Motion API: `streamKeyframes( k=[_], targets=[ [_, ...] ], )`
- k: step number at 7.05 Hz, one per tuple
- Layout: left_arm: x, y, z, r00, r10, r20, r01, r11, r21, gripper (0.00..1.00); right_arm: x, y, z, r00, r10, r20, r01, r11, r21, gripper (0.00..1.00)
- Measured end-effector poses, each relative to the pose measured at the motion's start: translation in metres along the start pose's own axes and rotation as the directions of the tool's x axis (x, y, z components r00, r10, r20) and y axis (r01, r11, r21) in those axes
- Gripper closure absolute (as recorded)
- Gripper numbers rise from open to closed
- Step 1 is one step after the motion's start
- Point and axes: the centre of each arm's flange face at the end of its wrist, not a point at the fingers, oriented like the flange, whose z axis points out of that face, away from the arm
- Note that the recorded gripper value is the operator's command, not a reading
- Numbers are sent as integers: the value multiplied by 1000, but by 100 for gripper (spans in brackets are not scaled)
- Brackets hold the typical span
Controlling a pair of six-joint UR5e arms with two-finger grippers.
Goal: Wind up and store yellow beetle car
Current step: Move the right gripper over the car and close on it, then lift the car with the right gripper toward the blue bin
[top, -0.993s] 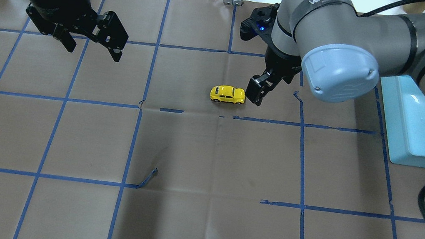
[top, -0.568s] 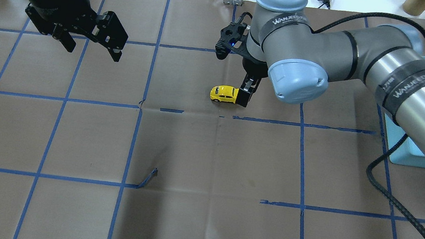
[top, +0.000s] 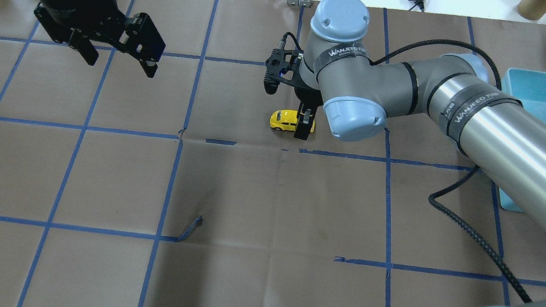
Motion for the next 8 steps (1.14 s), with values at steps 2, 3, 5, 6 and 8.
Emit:
streamKeyframes(
  k=[2,3,5,6,8],
  targets=[
    [0,0,1,1000,0,0,0,1000,-1,1,5,-5,31,1000,-27,-5,27,1000,7,0],
    [0,-1,1,1000,0,0,0,1000,-2,1,8,-6,41,999,-42,-13,43,999,10,0],
    [0,-2,3,1000,2,-1,-2,1000,-4,1,10,-6,56,998,-67,-8,67,998,9,0],
    [0,-2,3,1000,4,-2,-4,1000,-6,1,11,-6,61,997,-72,-4,72,997,8,0],
    [0,-4,6,1000,6,-3,-6,1000,-10,1,12,-5,70,997,-73,3,73,997,5,48]
  ],
)
